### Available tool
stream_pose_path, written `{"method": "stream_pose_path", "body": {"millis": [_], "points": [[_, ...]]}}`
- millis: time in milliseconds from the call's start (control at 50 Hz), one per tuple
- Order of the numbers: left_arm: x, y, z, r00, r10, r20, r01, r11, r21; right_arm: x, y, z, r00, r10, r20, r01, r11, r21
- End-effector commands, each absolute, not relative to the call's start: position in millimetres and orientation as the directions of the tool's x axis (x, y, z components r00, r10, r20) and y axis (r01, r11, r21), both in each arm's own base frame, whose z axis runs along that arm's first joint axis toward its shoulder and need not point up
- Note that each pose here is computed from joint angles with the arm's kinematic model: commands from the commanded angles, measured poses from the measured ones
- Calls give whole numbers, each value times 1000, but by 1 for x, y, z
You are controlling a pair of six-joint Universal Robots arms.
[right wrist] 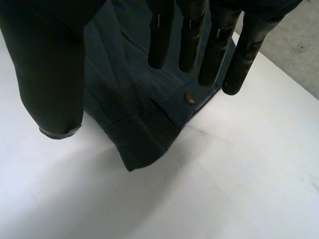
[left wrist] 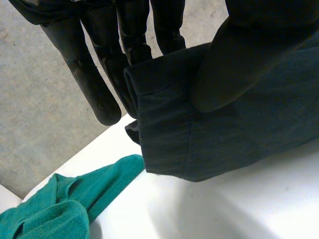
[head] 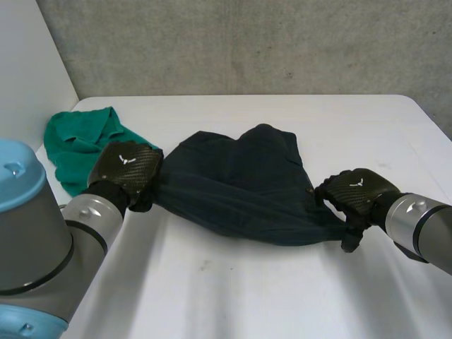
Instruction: Fold the laundry.
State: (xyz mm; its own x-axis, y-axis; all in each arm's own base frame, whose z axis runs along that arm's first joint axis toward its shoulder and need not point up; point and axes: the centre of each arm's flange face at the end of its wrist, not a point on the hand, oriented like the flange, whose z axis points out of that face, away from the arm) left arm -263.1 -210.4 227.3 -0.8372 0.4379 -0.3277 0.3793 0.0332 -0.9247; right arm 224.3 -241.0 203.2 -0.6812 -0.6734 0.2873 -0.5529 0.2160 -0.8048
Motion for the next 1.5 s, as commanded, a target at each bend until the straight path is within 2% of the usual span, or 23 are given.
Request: {"method": "stream_pose_path", "body": {"millis": [20, 160, 240, 360, 460, 520, 540, 660, 700, 740, 820, 920, 1000, 1120, 1200, 1240, 1280, 1320, 1340, 1380, 1400, 1420, 1500], "points": [[-267, -216, 238, -852, 444, -276, 337, 62, -939, 222, -235, 181, -792, -607, 69, -359, 371, -856], [-271, -218, 246, -851, 459, -254, 313, 56, -948, 221, -226, 162, -816, -578, -10, -278, 407, -870], [-272, -217, 250, -854, 463, -236, 298, 64, -953, 224, -232, 157, -822, -569, 8, -251, 349, -903], [-273, -215, 252, -854, 468, -226, 292, 74, -953, 225, -254, 140, -850, -523, 65, -258, 304, -917], [-272, -213, 255, -855, 466, -225, 288, 67, -955, 232, -270, 156, -857, -503, 111, -257, 231, -938], [-270, -210, 265, -857, 463, -226, 280, 51, -959, 234, -274, 183, -836, -519, 181, -298, 152, -942], [-269, -210, 270, -860, 459, -225, 273, 40, -961, 233, -271, 212, -820, -520, 241, -327, 80, -942], [-260, -195, 330, -876, 430, -217, 192, -101, -976, 229, -247, 312, -757, -506, 413, -394, -150, -907], [-257, -190, 346, -880, 424, -213, 169, -140, -976, 227, -239, 346, -742, -495, 452, -414, -191, -890], [-252, -182, 366, -884, 419, -209, 137, -196, -971, 227, -234, 362, -729, -504, 462, -422, -200, -884], [-249, -175, 379, -881, 425, -208, 115, -236, -965, 225, -224, 387, -705, -516, 486, -451, -202, -869], [-256, -186, 357, -869, 446, -214, 152, -172, -973, 233, -241, 366, -660, -585, 472, -512, -109, -852], [-270, -212, 311, -852, 472, -227, 233, -47, -971, 239, -261, 330, -641, -643, 420, -550, 3, -835], [-286, -252, 255, -820, 487, -301, 364, 38, -931, 246, -292, 271, -634, -690, 349, -593, 144, -792], [-296, -286, 252, -817, 445, -366, 387, -48, -921, 254, -315, 253, -659, -650, 379, -591, 136, -795], [-300, -300, 258, -823, 414, -388, 374, -119, -920, 271, -326, 263, -685, -592, 425, -544, 27, -839], [-306, -321, 279, -854, 342, -393, 315, -262, -912, 281, -335, 276, -718, -535, 445, -494, -60, -868], [-309, -331, 299, -878, 289, -382, 266, -370, -890, 290, -349, 302, -768, -439, 467, -419, -208, -884], [-312, -337, 319, -896, 248, -368, 219, -473, -853, 292, -354, 312, -785, -403, 471, -393, -263, -881], [-311, -343, 341, -920, 196, -340, 173, -575, -800, 296, -362, 334, -814, -336, 475, -344, -379, -859], [-310, -345, 353, -932, 171, -320, 152, -619, -771, 300, -367, 357, -841, -274, 466, -294, -492, -819], [-308, -343, 378, -950, 132, -283, 112, -701, -704, 300, -369, 368, -858, -237, 456, -273, -543, -794], [-302, -332, 420, -974, 88, -208, 49, -817, -575, 301, -369, 411, -906, -122, 404, -205, -709, -674]]}}
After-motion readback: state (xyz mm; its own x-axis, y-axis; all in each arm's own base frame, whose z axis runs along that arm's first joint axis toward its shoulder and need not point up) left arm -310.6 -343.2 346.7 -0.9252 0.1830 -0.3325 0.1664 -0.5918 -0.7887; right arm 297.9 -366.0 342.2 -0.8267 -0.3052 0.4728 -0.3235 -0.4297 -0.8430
